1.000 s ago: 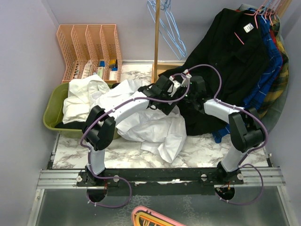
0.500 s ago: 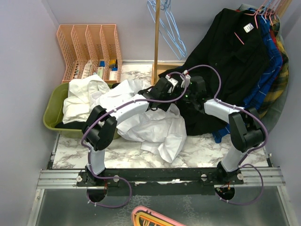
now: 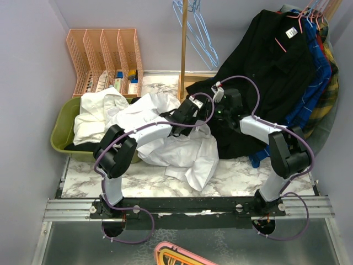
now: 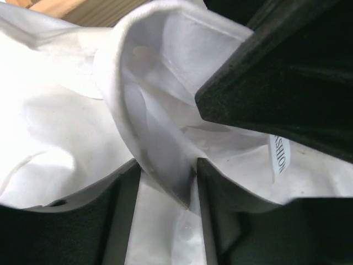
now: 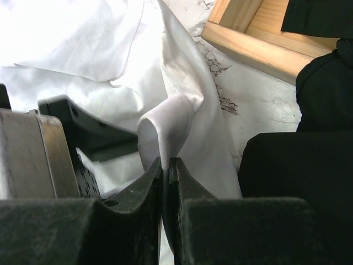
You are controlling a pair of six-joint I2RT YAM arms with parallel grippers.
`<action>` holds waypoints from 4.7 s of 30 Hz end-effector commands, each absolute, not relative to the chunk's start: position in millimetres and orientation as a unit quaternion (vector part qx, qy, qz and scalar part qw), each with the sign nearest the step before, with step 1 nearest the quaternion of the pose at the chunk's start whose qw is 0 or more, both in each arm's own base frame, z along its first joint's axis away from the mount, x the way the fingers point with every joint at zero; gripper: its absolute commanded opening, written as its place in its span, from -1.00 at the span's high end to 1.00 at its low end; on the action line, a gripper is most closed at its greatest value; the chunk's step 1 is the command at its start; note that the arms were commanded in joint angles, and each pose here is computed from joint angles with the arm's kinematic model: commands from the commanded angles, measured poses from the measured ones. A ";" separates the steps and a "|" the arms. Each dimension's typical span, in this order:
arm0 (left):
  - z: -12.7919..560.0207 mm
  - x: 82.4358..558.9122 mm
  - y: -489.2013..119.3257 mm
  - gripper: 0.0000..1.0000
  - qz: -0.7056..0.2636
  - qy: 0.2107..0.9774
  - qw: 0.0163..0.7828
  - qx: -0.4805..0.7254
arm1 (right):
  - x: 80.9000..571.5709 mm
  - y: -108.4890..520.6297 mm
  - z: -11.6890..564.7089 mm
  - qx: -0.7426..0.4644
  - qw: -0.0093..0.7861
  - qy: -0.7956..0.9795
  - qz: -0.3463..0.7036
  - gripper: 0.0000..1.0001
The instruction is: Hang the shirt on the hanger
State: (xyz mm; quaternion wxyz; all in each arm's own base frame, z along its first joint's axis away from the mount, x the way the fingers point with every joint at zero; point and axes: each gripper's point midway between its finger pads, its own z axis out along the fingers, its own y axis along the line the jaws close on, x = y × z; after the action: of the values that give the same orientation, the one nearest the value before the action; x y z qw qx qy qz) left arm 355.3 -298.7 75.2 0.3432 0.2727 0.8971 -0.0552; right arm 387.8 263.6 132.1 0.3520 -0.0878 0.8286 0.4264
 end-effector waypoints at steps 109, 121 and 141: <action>200.9 335.0 -258.5 1.00 0.000 0.769 0.363 0.526 | 523.8 209.3 475.8 -0.109 0.683 0.677 0.252 0.04; 202.6 335.9 -260.4 1.00 -0.002 0.770 0.362 0.525 | 517.1 208.1 503.9 -0.106 0.703 0.653 0.260 -0.04; 201.5 336.0 -259.6 1.00 0.000 0.770 0.361 0.526 | 525.2 215.8 473.0 -0.112 0.674 0.679 0.270 -0.04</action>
State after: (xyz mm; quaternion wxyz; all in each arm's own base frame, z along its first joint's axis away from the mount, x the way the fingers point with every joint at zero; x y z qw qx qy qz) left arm 330.3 -256.5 192.3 0.3473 0.5341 0.7707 0.0015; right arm 529.3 217.7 466.4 0.6701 -0.1077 0.6853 0.2640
